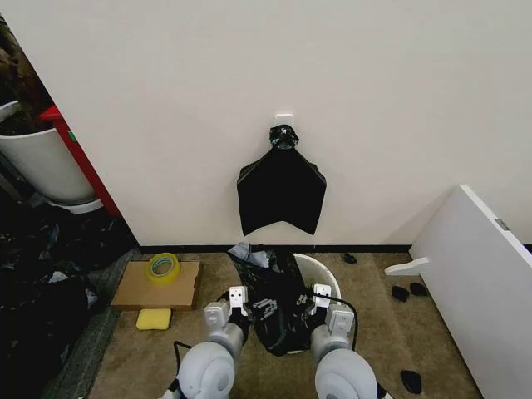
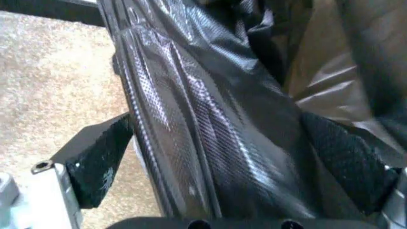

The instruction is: Place the garbage bag over the trash bin.

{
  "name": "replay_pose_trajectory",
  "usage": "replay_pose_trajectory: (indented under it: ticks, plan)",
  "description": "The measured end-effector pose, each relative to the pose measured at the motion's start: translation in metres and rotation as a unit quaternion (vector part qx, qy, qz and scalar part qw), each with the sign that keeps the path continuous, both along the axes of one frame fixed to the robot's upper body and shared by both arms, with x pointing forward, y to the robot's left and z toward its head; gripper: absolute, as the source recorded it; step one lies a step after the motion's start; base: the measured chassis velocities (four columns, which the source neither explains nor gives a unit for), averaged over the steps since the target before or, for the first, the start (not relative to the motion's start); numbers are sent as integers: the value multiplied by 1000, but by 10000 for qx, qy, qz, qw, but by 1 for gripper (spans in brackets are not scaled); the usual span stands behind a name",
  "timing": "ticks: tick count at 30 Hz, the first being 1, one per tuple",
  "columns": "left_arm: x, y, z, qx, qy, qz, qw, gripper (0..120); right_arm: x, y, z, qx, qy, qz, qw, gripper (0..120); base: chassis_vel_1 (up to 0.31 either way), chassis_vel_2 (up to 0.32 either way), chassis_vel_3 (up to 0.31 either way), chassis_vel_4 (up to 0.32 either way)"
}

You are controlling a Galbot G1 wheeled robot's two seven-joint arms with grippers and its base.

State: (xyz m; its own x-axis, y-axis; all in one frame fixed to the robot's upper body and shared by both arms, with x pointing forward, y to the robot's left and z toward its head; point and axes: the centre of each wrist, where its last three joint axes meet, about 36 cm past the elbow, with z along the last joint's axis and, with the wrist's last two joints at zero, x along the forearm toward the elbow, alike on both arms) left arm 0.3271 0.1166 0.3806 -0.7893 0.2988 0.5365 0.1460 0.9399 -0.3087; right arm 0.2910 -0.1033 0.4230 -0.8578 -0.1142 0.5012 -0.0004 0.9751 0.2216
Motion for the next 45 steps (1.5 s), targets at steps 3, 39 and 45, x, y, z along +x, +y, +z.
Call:
replay_pose_trajectory:
  ticks: [3,39,45]
  plan:
    - [4,-5,-4,158,26,13,9999,98,-1,1,0,-15,7,24,10000,0,0,0,0,0]
    - [26,37,33,310,868,-68,9957,1,-2,-4,-2,-76,-628,86,9980,0,0,0,0,0]
    - [7,45,55,366,636,-480,9961,1,14,-13,-4,63,-1370,143,9905,0,0,0,0,0]
